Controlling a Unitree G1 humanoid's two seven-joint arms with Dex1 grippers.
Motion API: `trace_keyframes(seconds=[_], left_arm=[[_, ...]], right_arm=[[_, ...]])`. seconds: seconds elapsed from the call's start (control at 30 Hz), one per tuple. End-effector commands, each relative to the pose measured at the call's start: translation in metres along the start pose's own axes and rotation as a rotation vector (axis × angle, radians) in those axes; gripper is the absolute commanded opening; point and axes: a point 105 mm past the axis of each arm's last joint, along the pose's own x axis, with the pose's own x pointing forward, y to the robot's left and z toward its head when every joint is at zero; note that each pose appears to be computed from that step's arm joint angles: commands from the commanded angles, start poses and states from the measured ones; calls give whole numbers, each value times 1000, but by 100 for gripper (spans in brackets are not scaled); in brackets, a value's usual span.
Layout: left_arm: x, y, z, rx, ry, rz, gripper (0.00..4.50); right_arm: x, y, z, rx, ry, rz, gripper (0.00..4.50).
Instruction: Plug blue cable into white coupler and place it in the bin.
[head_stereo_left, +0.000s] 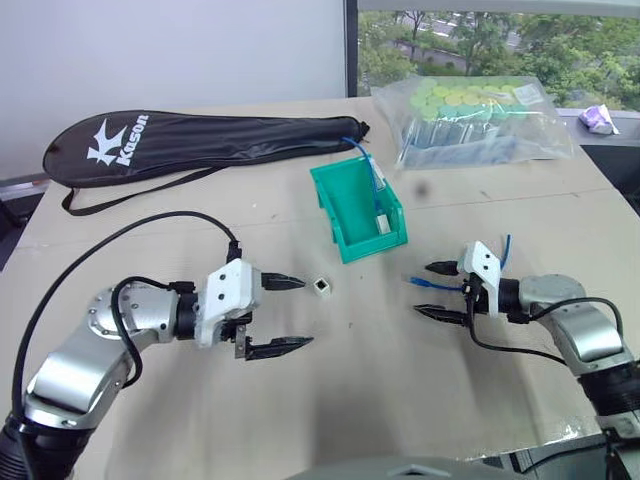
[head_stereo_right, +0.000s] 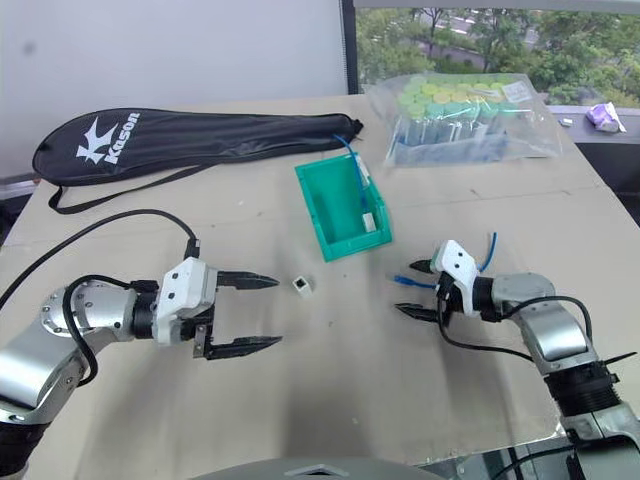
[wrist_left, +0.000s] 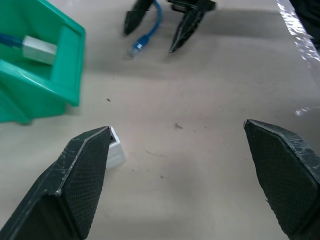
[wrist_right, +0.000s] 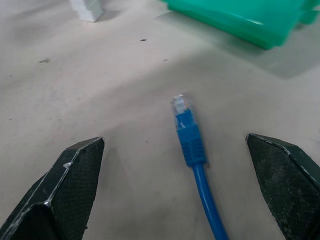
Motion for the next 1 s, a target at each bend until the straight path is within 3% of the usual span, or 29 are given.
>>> trace_keyframes(seconds=[0.03,0.13,0.27,0.6,0.8,0.83,0.87,1.0], left_arm=[[-9,0,15,54,7,-24,450],[-11,3,16,70,3,-7,450],[-11,5,15,59,-6,16,450],[1,3,16,40,-34,10,450],[8,4,12,44,-6,-3,450],[9,5,12,45,-4,-6,450],[10,5,13,46,-2,-9,450],[23,5,16,58,4,-41,450]], right_arm=[[2,0,7,-17,10,38,326],[4,0,7,-27,21,50,169],[10,3,11,-52,14,67,7],[46,43,32,-126,-14,212,7],[67,44,36,-217,21,204,7],[67,45,38,-217,15,206,86],[66,45,41,-219,6,206,111],[44,40,61,-223,-102,136,298]])
